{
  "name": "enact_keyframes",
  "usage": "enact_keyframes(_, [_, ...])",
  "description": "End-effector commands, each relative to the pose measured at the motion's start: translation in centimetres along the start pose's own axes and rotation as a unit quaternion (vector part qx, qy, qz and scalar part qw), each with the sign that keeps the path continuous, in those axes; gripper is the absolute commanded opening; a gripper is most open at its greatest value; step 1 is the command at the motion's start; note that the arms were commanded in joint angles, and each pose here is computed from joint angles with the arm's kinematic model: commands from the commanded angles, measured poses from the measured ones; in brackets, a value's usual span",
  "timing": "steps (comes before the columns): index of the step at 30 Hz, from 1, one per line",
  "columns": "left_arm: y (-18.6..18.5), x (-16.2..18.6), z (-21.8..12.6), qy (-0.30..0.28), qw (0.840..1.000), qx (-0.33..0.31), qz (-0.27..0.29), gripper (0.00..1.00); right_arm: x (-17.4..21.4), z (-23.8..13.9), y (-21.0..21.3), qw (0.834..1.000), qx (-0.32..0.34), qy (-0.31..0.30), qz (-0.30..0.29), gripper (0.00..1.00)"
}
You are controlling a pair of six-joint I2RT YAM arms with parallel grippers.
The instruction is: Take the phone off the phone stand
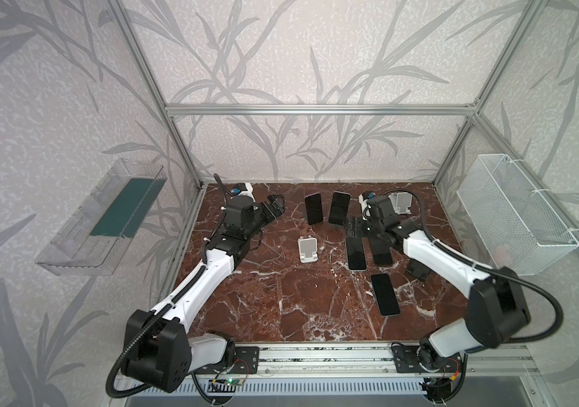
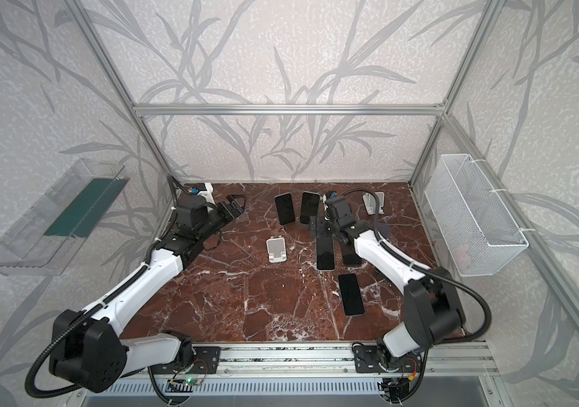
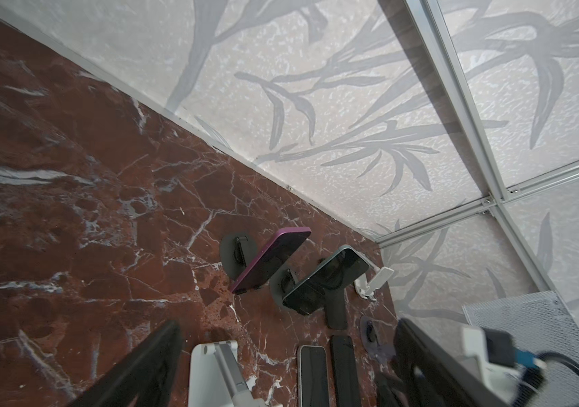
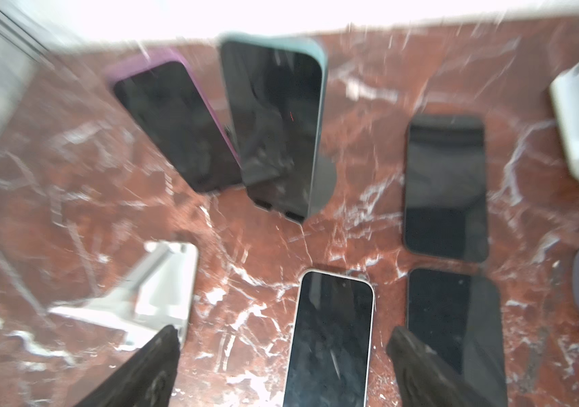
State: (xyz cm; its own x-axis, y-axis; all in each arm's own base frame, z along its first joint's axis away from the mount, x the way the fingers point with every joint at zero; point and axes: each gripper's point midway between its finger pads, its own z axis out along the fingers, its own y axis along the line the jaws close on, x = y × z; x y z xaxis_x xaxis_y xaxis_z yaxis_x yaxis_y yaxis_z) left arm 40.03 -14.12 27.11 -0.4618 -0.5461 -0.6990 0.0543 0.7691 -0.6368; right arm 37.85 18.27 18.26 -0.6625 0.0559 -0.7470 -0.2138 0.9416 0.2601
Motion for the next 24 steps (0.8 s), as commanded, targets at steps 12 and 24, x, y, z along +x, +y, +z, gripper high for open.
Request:
enact_keyframes(12, [-1.4, 12.5, -0.4, 0.09, 0.937, -0.184, 0.283, 0.99, 2.8, -4.8, 0.0, 0.993, -0.034, -0.112, 0.031, 0.92])
enact_keyframes(24, [1.5, 19.3, 3.8, 0.14, 0.9, -0.313, 0.268, 0.99, 4.6, -5.2, -3.2, 0.986, 0.017, -0.155, 0.062, 0.93])
